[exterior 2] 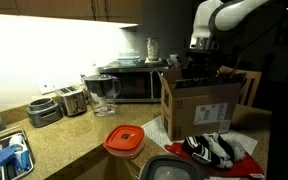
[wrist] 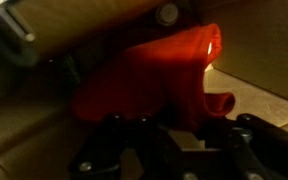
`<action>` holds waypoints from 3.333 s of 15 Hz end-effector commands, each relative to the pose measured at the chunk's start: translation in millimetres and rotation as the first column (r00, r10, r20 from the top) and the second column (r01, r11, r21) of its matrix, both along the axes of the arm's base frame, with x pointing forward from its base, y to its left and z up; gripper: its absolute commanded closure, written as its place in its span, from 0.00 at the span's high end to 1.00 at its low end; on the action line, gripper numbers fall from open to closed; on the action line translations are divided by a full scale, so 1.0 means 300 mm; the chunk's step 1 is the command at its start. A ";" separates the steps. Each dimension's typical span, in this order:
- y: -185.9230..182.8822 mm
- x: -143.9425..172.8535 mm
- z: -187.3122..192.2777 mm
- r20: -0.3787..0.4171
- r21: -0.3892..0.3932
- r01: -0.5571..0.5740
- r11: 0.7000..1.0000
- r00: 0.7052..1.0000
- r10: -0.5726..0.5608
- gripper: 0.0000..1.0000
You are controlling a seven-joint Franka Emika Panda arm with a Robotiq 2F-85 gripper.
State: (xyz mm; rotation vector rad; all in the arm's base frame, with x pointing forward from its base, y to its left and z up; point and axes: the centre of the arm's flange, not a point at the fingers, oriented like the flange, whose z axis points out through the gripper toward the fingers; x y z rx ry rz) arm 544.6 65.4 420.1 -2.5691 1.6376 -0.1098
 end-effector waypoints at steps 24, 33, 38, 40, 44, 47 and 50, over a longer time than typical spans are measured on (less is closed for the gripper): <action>0.050 -0.195 0.557 0.252 0.030 -0.400 0.916 0.890 0.380 0.04; 0.169 -0.240 0.709 0.281 -0.030 -0.595 0.803 0.766 0.578 0.04; 0.274 -0.285 0.768 0.260 -0.082 -0.730 0.678 0.641 0.722 0.04; 0.322 -0.298 0.762 0.236 -0.099 -0.782 0.616 0.583 0.778 0.04; 0.400 -0.327 0.736 0.188 -0.127 -0.867 0.481 0.455 0.870 0.04; 0.443 -0.347 0.721 0.157 -0.136 -0.918 0.371 0.350 0.923 0.04; 0.483 -0.363 0.700 0.122 -0.133 -0.954 0.267 0.252 0.960 0.04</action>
